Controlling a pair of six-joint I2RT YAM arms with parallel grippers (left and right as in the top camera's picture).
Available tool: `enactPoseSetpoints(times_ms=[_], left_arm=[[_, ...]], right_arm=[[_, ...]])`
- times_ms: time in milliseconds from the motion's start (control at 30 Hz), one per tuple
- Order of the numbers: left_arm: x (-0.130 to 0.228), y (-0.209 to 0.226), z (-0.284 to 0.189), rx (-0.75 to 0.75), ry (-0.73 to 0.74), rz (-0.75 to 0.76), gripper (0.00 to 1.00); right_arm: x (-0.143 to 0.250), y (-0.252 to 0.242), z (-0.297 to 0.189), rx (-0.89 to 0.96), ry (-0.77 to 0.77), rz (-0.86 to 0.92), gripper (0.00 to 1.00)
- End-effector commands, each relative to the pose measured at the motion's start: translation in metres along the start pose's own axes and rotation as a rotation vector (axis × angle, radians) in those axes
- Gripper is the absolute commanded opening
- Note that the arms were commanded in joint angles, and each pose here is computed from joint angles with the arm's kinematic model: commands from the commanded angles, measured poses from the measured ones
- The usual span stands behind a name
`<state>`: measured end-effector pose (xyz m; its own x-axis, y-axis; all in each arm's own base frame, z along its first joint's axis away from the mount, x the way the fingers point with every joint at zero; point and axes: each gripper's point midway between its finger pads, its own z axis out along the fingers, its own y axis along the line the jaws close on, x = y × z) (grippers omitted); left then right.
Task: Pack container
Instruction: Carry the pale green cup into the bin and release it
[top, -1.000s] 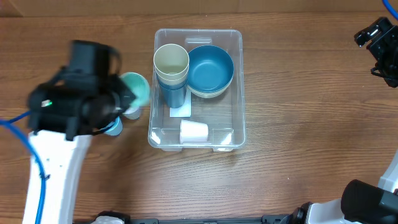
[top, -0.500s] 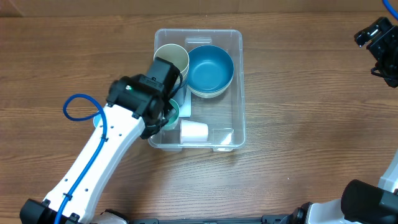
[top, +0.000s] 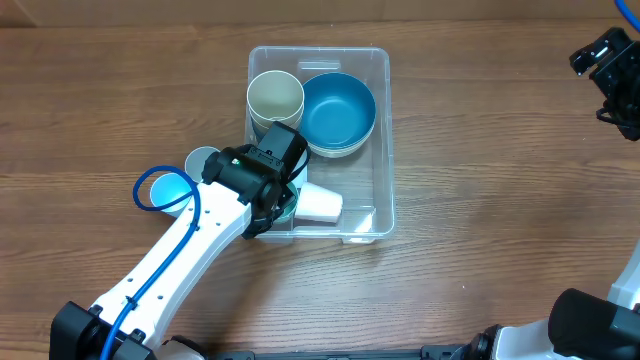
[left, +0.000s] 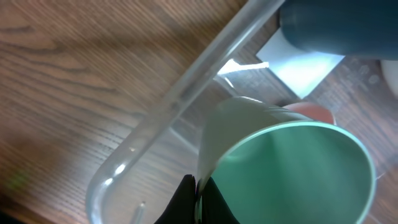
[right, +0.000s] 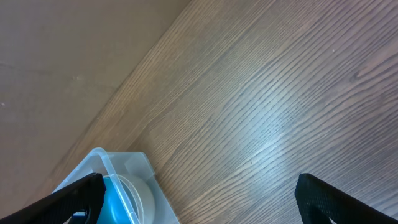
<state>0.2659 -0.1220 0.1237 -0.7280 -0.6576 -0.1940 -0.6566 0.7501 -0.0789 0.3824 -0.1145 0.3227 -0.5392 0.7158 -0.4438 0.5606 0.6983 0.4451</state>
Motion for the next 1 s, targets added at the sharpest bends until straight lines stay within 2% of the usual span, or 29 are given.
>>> enactPoseSetpoints(times_ms=[0, 367, 567, 733, 833, 967], left_arm=[[0.001, -0.004, 0.001, 0.014, -0.022, 0.023, 0.04], [0.001, 0.005, 0.002, -0.024, -0.03, -0.023, 0.05], [0.001, 0.005, 0.002, -0.026, -0.03, -0.025, 0.21], [0.002, 0.004, -0.001, -0.01, -0.024, -0.02, 0.13], [0.0, 0.003, -0.016, 0.036, -0.032, -0.018, 0.14], [-0.018, 0.01, -0.062, 0.156, -0.117, -0.035, 0.27]], right_arm=[[-0.002, 0.004, -0.004, -0.014, -0.012, -0.004, 1.0], [-0.002, 0.004, -0.004, -0.014, -0.013, -0.004, 1.0], [-0.002, 0.004, -0.004, -0.014, -0.012, -0.004, 1.0], [-0.002, 0.004, -0.004, -0.014, -0.013, -0.004, 1.0], [-0.002, 0.004, -0.004, -0.014, -0.012, -0.004, 1.0], [-0.002, 0.004, -0.004, -0.014, -0.013, -0.004, 1.0]])
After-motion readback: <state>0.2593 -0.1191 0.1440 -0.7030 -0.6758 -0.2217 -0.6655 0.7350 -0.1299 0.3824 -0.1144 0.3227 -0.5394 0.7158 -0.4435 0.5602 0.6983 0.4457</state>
